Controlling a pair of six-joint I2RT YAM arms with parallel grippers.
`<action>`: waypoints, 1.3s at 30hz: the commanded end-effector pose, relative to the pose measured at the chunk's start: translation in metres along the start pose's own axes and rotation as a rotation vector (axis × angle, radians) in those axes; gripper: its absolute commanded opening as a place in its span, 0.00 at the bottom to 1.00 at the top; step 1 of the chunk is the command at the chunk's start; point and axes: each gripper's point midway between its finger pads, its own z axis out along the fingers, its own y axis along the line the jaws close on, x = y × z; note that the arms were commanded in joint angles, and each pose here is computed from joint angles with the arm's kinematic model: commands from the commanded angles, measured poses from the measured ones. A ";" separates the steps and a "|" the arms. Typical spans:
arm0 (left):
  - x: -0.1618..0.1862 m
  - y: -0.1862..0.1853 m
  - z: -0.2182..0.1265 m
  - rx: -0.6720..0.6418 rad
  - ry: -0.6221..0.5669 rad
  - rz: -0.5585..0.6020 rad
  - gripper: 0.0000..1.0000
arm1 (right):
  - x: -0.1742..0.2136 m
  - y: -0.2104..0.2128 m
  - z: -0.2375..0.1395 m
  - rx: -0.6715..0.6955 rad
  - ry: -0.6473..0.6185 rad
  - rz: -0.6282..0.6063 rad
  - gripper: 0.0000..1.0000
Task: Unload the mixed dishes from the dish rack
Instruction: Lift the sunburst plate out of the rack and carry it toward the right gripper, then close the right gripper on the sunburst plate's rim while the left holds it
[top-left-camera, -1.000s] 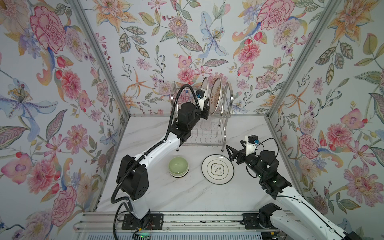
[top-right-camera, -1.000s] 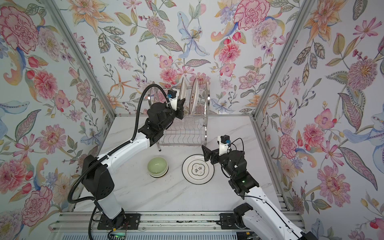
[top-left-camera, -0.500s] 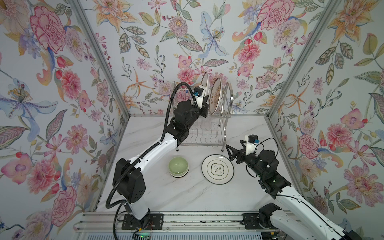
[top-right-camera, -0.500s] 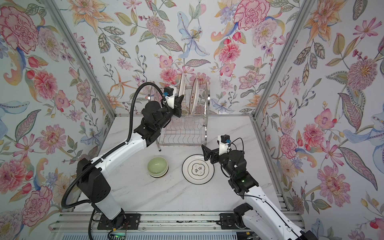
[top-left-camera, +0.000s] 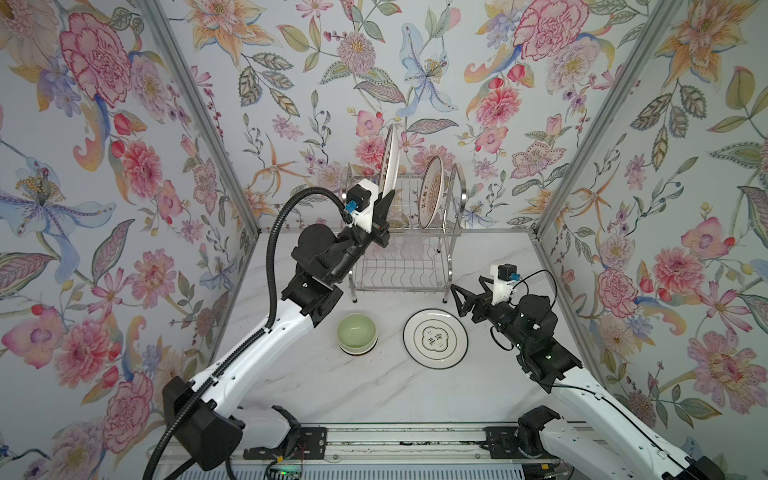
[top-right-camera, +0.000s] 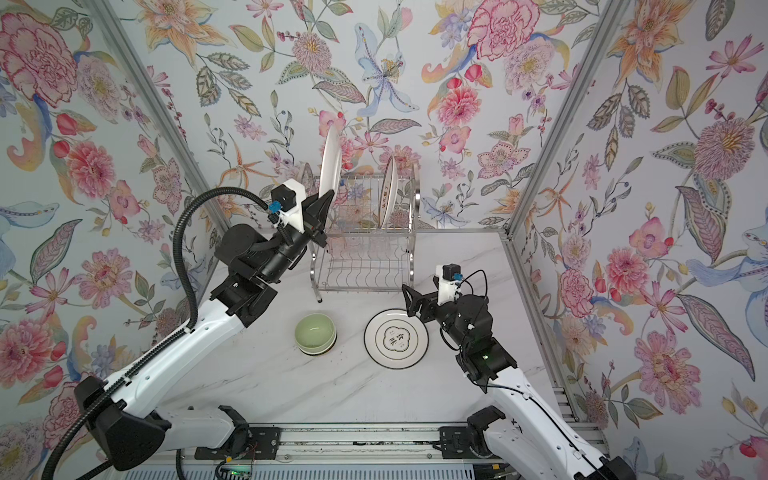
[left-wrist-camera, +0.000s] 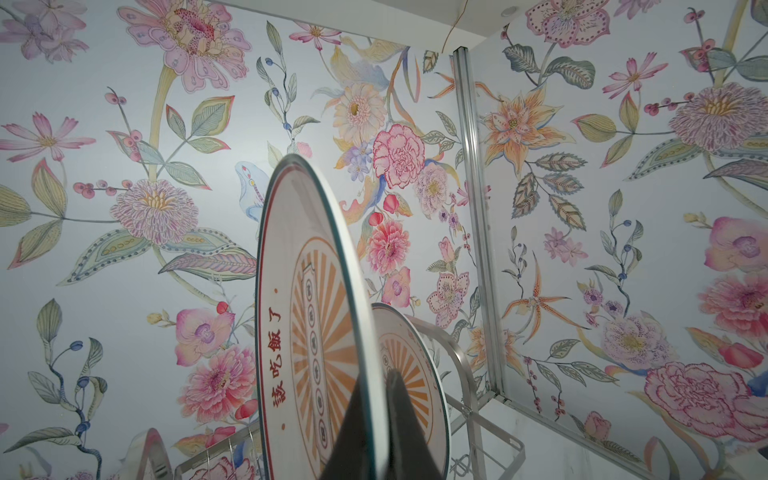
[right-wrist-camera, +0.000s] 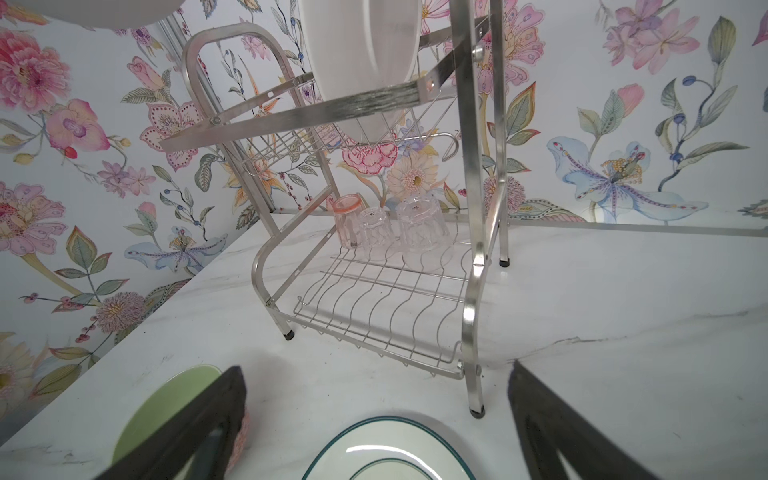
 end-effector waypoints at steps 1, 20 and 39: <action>-0.015 -0.011 -0.023 0.048 -0.063 0.053 0.00 | -0.013 0.003 -0.002 -0.003 0.015 0.072 0.99; 0.056 -0.087 -0.134 0.333 0.061 0.458 0.00 | -0.001 -0.012 -0.029 0.015 0.168 0.413 0.99; 0.175 -0.115 -0.140 0.436 0.297 0.830 0.00 | -0.009 0.023 -0.021 -0.166 0.249 0.477 0.93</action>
